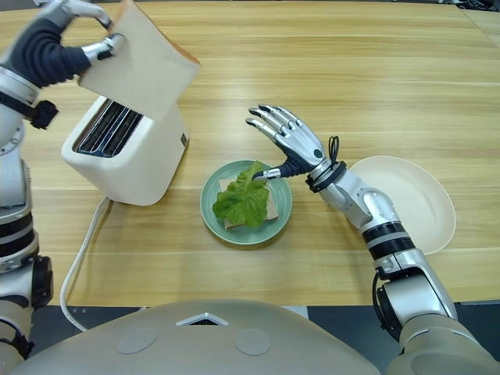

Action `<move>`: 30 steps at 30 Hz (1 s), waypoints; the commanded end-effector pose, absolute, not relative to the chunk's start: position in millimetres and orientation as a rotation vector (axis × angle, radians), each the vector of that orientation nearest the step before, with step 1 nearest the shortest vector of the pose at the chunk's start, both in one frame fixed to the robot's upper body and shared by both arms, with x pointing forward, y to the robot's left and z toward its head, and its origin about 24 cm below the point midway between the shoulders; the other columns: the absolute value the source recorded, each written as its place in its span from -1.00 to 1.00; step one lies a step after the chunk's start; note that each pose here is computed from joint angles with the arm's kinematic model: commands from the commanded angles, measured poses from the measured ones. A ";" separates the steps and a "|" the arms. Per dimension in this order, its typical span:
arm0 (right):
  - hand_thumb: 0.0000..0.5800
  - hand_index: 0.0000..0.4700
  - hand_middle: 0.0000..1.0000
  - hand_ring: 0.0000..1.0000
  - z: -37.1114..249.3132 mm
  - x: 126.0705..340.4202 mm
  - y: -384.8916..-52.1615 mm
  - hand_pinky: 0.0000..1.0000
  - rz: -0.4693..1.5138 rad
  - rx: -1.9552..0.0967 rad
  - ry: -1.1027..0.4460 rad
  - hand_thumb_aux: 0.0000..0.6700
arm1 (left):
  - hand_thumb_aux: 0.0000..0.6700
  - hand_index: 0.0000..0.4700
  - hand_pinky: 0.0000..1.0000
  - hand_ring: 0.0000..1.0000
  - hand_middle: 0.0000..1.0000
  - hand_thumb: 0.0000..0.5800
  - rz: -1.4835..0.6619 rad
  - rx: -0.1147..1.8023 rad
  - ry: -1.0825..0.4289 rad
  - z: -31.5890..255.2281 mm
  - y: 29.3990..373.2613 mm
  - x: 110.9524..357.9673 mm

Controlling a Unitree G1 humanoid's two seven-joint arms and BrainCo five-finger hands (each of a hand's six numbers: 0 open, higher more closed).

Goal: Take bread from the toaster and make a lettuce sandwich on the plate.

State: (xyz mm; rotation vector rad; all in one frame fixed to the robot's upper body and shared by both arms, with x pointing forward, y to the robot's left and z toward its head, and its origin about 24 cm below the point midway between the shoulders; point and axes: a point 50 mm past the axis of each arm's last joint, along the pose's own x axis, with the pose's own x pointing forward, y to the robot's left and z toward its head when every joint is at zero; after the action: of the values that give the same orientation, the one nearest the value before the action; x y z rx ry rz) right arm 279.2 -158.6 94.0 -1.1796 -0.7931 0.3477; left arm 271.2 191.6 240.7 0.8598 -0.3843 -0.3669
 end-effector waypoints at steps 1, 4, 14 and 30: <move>-1.00 -1.00 -1.00 -1.00 109.9 289.8 -175.5 -1.00 0.240 -1.142 -0.767 -1.00 | 1.00 1.00 -1.00 -1.00 -1.00 1.00 -0.634 0.655 -0.228 195.1 161.2 285.3; -1.00 -1.00 -1.00 -1.00 119.4 296.0 -191.1 -1.00 0.152 -1.108 -0.732 -1.00 | 1.00 1.00 -1.00 -1.00 -1.00 1.00 -0.796 0.567 -0.094 158.7 136.6 290.2; -1.00 -1.00 -1.00 -1.00 127.9 303.1 -207.8 -1.00 0.074 -1.034 -0.668 -1.00 | 1.00 1.00 -1.00 -1.00 -1.00 1.00 -1.108 0.497 0.152 113.0 106.3 287.1; -1.00 -1.00 -1.00 -1.00 119.8 300.3 -200.6 -1.00 0.144 -1.063 -0.665 -1.00 | 1.00 1.00 -1.00 -1.00 -1.00 1.00 -1.134 0.921 0.125 64.6 76.1 308.5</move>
State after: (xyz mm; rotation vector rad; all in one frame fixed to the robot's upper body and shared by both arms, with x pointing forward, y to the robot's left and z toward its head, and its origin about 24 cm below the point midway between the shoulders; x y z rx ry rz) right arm 299.9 -201.7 121.5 -1.0465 -0.6729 0.1232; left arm 306.5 78.1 69.7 0.8904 0.1129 -1.1238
